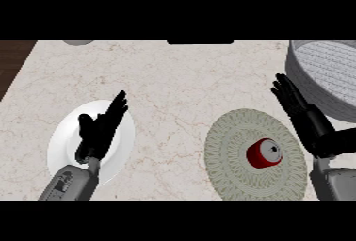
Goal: Pick the can from the placemat and place it in the basket
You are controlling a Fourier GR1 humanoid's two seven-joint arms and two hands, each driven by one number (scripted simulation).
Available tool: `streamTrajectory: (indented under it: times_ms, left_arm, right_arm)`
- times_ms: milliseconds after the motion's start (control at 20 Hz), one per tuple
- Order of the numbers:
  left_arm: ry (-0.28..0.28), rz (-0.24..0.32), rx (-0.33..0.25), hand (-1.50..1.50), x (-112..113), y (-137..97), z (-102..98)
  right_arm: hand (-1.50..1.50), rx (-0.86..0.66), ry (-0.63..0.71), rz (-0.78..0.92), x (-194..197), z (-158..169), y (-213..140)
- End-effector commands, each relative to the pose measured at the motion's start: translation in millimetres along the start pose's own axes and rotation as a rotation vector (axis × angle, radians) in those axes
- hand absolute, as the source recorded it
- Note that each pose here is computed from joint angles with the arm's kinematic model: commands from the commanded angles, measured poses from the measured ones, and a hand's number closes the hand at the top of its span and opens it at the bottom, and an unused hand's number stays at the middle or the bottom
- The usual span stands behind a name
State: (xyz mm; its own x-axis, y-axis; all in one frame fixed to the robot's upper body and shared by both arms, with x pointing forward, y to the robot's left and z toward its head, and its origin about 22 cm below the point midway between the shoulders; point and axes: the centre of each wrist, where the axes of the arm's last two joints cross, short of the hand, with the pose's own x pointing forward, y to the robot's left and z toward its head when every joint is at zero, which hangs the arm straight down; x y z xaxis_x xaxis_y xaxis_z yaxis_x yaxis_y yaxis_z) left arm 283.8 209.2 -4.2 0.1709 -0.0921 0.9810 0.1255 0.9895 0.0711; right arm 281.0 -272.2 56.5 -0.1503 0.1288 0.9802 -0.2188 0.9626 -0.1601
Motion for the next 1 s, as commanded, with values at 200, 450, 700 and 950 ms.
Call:
streamTrajectory:
  times_ms: [200,450,700,950]
  left_arm:
    - [-0.224,-0.003,0.245,0.0,20.5,42.0,13.9]
    - [-0.267,0.048,0.219,0.0,19.6,24.0,23.1]
    - [-0.257,0.055,0.224,0.0,22.6,26.1,35.0]
    - [-0.262,0.044,0.264,0.0,16.6,26.5,39.6]
  right_arm:
    - [1.5,-0.321,-0.057,0.045,21.6,59.1,-24.4]
    - [-1.5,-0.154,-0.141,0.255,28.9,63.3,80.9]
    - [-1.5,-0.505,-0.026,0.305,29.8,59.2,115.2]
    - [-1.5,-0.697,0.189,0.655,30.9,75.0,62.1]
